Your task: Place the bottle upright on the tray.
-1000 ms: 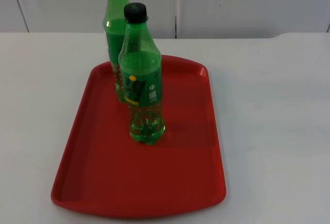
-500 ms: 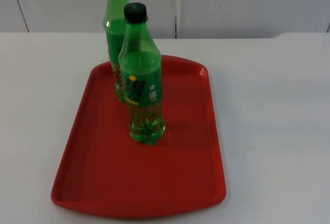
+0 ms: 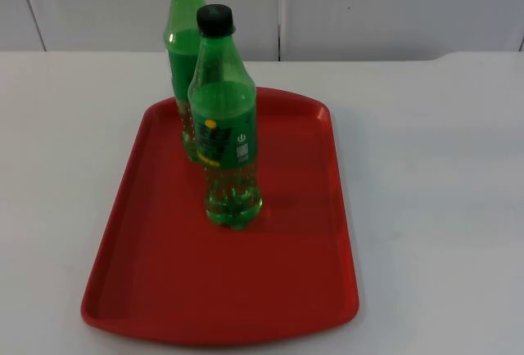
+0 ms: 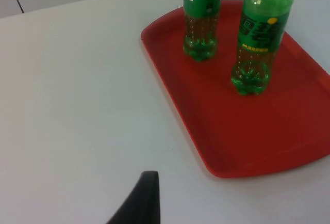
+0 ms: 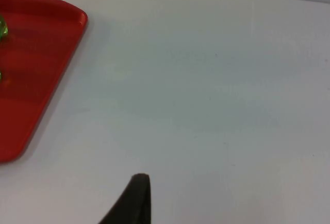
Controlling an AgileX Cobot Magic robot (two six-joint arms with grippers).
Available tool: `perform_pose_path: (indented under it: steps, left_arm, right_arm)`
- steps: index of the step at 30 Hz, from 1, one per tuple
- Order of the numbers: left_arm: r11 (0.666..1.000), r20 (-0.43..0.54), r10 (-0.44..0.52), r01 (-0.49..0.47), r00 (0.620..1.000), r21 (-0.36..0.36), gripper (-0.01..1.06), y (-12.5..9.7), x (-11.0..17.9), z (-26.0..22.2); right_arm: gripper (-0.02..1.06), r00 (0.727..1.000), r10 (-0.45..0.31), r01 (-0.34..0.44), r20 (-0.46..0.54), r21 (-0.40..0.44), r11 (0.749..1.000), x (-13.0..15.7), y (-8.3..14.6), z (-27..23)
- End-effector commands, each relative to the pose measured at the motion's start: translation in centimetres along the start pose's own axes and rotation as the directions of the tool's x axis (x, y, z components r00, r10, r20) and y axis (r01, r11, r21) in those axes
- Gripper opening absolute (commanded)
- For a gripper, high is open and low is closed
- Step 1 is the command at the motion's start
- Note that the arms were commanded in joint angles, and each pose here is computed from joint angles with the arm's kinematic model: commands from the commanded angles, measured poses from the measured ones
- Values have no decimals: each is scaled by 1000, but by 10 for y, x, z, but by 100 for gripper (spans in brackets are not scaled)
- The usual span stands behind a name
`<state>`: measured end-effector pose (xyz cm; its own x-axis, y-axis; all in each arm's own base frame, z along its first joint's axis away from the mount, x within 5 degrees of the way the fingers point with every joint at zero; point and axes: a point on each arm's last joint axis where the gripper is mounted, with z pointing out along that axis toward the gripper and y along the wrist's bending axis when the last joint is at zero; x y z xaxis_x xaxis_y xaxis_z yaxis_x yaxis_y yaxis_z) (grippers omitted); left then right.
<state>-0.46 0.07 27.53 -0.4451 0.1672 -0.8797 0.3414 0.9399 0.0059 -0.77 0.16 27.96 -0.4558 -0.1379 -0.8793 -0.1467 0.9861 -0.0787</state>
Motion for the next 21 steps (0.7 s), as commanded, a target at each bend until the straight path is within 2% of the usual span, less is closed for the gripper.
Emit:
perform_pose_path:
  steps: [1, 4, 6, 8, 12, 13, 17, 21]
  left_arm:
    - [1000, 2, -4, 4, 1000, 12, 105, -1, 1, 0]
    - [1000, 2, -11, 11, 1000, -1, 105, -1, 1, 0]
    - [998, 3, -39, 39, 999, -57, 105, -1, 1, 0]
    - [995, 4, -52, 52, 999, -80, 105, -1, 1, 0]
    - [977, 11, -107, 107, 994, -186, 105, -2, 1, 1]
    - [977, 11, -107, 107, 994, -186, 105, -2, 1, 1]
    - [951, 22, -151, 152, 988, -270, 105, -2, 1, 1]
    - [938, 27, -169, 169, 985, -303, 105, -2, 0, 1]
  right_arm:
    - [105, 1000, -6, 6, 12, -1, 1000, -1, 0, 0]
    - [105, 1000, -6, 6, 12, -1, 1000, -1, 0, 0]
    - [105, 1000, -6, 6, 12, -1, 1000, -1, 0, 0]
    - [105, 1000, -6, 6, 12, -1, 1000, -1, 0, 0]
    - [105, 1000, -6, 6, 12, -1, 1000, -1, 0, 0]
    - [105, 1000, -6, 6, 12, -1, 1000, -1, 0, 0]
    - [105, 1000, -6, 6, 12, -1, 1000, -1, 0, 0]
    - [105, 1000, -6, 6, 12, -1, 1000, -1, 0, 0]
